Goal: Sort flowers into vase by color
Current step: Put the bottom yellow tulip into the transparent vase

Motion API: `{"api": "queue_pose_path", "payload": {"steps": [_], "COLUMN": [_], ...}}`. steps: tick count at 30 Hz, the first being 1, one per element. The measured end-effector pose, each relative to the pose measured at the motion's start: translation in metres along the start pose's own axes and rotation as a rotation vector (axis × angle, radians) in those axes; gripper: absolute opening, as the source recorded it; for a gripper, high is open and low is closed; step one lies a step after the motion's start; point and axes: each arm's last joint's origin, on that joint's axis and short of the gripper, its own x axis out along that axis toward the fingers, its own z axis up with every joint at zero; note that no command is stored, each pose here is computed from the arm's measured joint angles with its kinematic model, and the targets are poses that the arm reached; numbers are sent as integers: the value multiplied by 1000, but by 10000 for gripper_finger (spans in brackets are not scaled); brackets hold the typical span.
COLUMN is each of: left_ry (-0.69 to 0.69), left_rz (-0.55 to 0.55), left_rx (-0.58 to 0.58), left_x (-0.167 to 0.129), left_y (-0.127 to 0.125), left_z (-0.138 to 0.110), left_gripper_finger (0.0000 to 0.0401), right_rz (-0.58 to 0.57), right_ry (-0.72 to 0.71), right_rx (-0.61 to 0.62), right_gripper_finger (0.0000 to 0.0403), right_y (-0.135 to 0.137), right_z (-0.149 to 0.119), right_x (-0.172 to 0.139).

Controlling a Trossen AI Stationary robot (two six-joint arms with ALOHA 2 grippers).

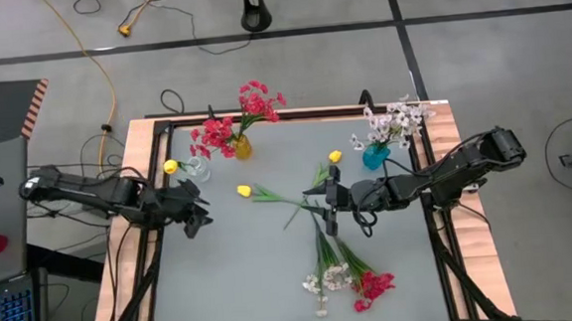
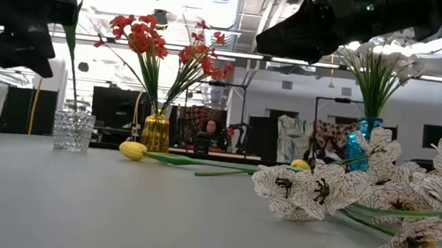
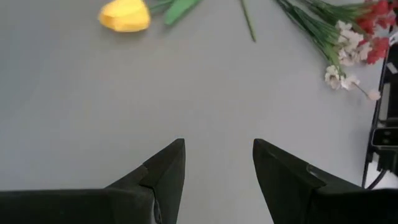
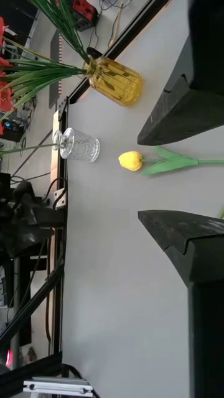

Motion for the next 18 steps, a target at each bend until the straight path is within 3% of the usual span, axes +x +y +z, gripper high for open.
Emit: {"api": "queue_pose_path", "payload": {"steps": [18], "left_ry": [-124], "left_rz": [5], "left_rx": [182], "left_x": [65], "left_y": [-54], "left_z": [-9], "left_gripper_finger": [176], "right_rz": [-35], "right_ry": [110], "right_rx": [38], "right_gripper_finger": [207], "right_y": [-7], "right_z": [-16], "right_x": [8]}}
